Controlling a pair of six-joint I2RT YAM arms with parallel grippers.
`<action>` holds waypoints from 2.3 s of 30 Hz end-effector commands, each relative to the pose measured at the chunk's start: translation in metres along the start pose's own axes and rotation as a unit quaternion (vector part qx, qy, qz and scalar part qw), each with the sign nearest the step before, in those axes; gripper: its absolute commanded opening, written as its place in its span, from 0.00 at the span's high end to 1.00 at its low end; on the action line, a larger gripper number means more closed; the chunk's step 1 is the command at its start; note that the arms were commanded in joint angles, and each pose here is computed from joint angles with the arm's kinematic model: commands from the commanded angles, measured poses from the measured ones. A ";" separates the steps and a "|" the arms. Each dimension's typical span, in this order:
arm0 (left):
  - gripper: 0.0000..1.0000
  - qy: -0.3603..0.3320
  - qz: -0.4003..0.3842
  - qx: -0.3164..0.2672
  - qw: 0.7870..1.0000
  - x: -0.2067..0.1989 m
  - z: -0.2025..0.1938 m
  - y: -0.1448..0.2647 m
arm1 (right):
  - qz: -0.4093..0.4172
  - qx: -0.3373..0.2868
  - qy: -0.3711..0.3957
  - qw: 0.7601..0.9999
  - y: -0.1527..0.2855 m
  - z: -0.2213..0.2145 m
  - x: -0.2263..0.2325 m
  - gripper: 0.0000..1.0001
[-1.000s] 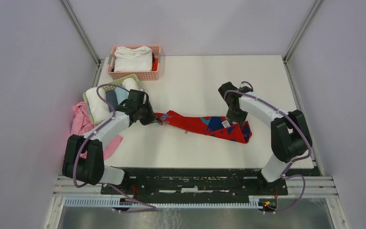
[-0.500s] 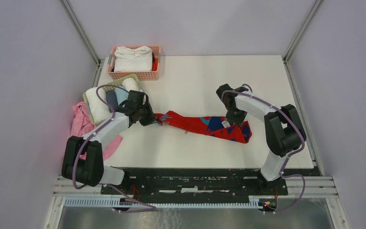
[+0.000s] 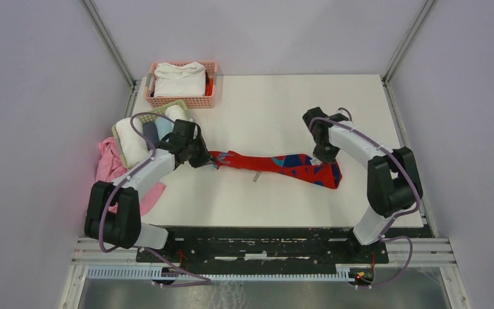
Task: Roll the towels
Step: Flatten out the towel at the center of the board.
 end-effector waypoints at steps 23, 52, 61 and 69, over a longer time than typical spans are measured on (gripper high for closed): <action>0.95 0.058 -0.096 0.047 0.993 -0.044 0.043 -0.010 | 0.030 -0.159 -0.092 0.983 0.043 0.026 -0.137 0.99; 0.45 -0.147 0.071 -0.029 0.986 -0.059 0.048 -0.007 | 0.131 -0.095 0.050 0.985 0.012 0.017 -0.111 0.38; 0.58 -0.218 0.129 -0.003 0.967 -0.072 0.070 -0.066 | 0.203 -0.112 0.064 0.971 0.003 0.007 -0.099 0.37; 0.56 -0.249 0.169 0.027 0.953 -0.068 0.066 -0.096 | 0.216 -0.106 0.067 0.968 0.001 0.009 -0.095 0.37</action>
Point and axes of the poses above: each gripper's point midway between its finger pads, its own y axis back along the fingers, its own x axis along the line the jaws close on, z = x × y, the point moved 10 cm from there along y, back along the fingers, and after that the axes turned 15 degrees about y, right-handed, at the moved point
